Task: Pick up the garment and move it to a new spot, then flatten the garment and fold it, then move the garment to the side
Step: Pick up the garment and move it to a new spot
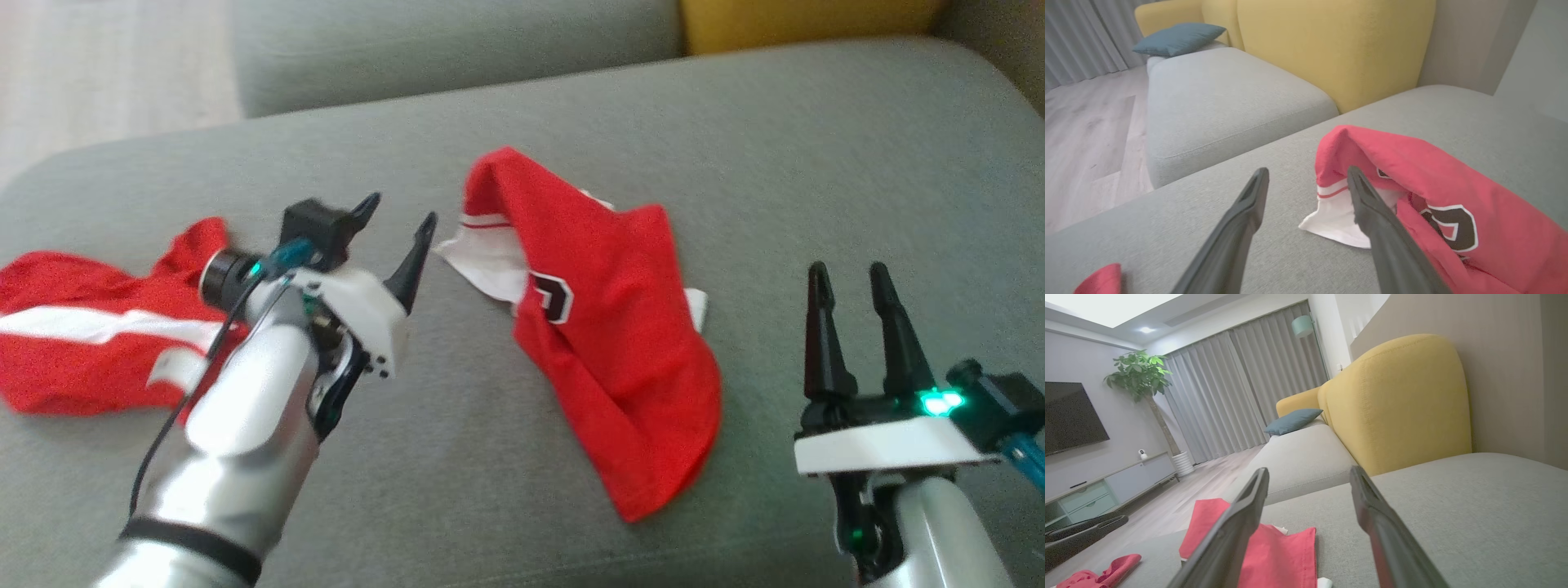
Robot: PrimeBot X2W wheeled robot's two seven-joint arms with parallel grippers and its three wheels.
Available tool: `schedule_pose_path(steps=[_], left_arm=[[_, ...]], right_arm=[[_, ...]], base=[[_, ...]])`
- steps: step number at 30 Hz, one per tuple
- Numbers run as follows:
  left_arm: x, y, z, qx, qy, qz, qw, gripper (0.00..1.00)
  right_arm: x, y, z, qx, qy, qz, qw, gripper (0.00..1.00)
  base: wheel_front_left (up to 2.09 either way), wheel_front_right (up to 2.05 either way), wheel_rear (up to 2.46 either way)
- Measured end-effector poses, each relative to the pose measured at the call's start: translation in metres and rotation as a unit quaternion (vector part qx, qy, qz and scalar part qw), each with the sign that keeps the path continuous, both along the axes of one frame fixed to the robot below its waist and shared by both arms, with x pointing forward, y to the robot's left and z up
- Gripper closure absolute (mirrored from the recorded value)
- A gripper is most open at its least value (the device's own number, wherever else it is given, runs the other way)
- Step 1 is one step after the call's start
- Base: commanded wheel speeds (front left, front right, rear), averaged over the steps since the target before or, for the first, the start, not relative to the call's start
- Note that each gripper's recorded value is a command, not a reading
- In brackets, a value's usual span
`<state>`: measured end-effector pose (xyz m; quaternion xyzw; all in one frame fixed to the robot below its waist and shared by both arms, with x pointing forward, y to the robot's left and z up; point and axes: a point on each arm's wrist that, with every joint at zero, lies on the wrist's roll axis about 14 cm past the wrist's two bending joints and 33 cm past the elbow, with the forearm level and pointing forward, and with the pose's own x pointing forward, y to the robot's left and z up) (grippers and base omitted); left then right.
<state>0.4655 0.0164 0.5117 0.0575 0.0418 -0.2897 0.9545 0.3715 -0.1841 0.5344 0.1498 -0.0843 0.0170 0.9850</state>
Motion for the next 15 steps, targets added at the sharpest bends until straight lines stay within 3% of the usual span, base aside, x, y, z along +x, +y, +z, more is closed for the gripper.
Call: schedule_pose_path(steps=[7,15], left_arm=[[-0.034,0.064,0.014,-0.084,-0.032,0.118,0.989,0.0],[-0.098,0.108,-0.002,-0.102,-0.045,0.202,0.973,0.0]], right_arm=[[-0.006,0.023,-0.009,-0.008,0.012,0.034,0.999,0.0],[0.0,0.044,0.0,-0.015,-0.002,0.065,0.998,0.0]], base=[[0.0,0.0,0.0],[0.0,0.0,0.0]])
